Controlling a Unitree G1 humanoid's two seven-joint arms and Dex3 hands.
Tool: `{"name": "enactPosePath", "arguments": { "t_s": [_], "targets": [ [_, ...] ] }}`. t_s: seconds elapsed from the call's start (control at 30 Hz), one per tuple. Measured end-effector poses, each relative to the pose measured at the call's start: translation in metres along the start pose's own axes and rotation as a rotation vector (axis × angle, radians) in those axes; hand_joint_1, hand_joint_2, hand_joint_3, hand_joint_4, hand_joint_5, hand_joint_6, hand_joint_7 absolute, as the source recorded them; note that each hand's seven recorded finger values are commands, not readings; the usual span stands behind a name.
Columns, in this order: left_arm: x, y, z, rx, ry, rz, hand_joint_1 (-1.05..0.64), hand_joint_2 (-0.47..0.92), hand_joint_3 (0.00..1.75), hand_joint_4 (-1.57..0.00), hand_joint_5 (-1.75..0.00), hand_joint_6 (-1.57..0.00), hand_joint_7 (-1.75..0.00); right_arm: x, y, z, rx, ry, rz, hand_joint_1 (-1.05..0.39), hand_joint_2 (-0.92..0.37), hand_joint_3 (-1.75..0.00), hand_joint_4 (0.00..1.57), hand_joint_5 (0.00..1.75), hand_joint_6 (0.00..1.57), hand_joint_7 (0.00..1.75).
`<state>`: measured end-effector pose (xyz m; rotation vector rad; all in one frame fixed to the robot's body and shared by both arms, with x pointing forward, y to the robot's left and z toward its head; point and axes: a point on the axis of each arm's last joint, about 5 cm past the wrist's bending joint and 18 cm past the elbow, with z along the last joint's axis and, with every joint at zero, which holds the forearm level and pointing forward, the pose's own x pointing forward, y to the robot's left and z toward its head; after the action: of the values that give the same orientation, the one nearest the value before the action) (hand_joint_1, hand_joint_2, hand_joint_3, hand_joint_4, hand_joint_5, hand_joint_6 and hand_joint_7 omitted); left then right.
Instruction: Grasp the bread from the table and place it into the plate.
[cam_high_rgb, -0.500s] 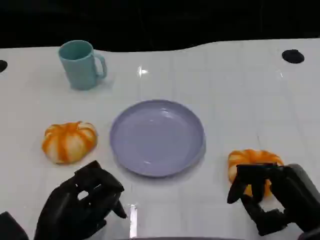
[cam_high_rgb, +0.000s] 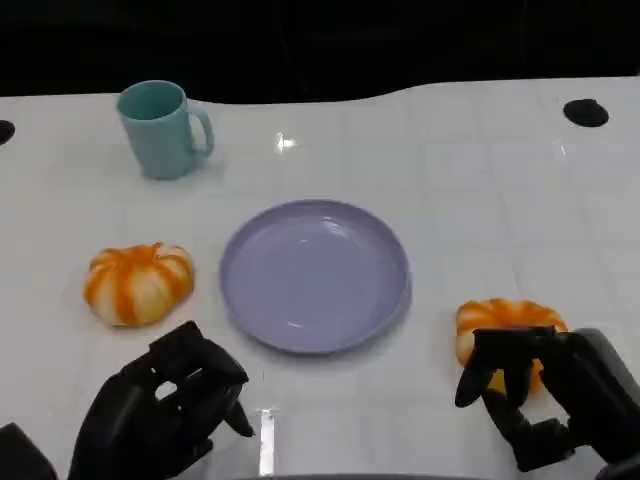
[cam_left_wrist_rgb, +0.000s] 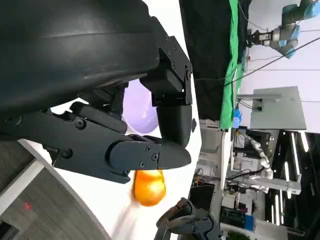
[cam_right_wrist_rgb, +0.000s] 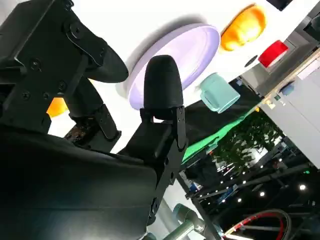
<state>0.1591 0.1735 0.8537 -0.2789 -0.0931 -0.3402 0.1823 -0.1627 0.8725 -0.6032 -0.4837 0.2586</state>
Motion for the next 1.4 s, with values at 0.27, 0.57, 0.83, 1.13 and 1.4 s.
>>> {"name": "enactPosePath", "arguments": {
  "t_s": [0.27,0.57,0.83,1.13,1.4],
  "targets": [
    [0.0,0.0,0.0,0.002,-0.003,0.0,-0.53,0.92,0.33,-0.64,-1.75,-0.57,-1.44,0.0,0.0003,0.0,0.0,0.0,0.001,0.02,-0.14,-1.5,0.95,1.74,0.91,1.25],
    [0.0,0.0,0.0,0.005,-0.007,0.002,-0.52,0.92,0.33,-0.63,-1.75,-0.56,-1.45,-0.001,0.0004,0.0,0.034,-0.008,-0.021,0.02,-0.24,-1.39,0.91,1.52,0.85,1.06],
    [0.0,0.0,0.0,0.005,-0.009,0.002,-0.52,0.92,0.33,-0.63,-1.75,-0.55,-1.45,0.003,-0.005,0.005,0.097,-0.026,-0.035,-0.15,-0.31,-1.11,0.54,1.13,0.6,0.7],
    [0.0,0.001,0.0,0.008,-0.01,0.002,-0.5,0.92,0.34,-0.63,-1.75,-0.55,-1.47,0.009,-0.037,0.02,-0.165,0.057,0.126,-0.28,-0.74,-0.17,0.19,0.61,0.41,0.11],
    [0.0,0.001,0.0,0.009,-0.011,0.002,-0.51,0.92,0.34,-0.63,-1.75,-0.54,-1.48,0.01,-0.0572,0.041,-0.361,0.124,0.277,-0.31,-0.76,-0.04,0.0,0.47,0.26,0.01]
  ]
}}
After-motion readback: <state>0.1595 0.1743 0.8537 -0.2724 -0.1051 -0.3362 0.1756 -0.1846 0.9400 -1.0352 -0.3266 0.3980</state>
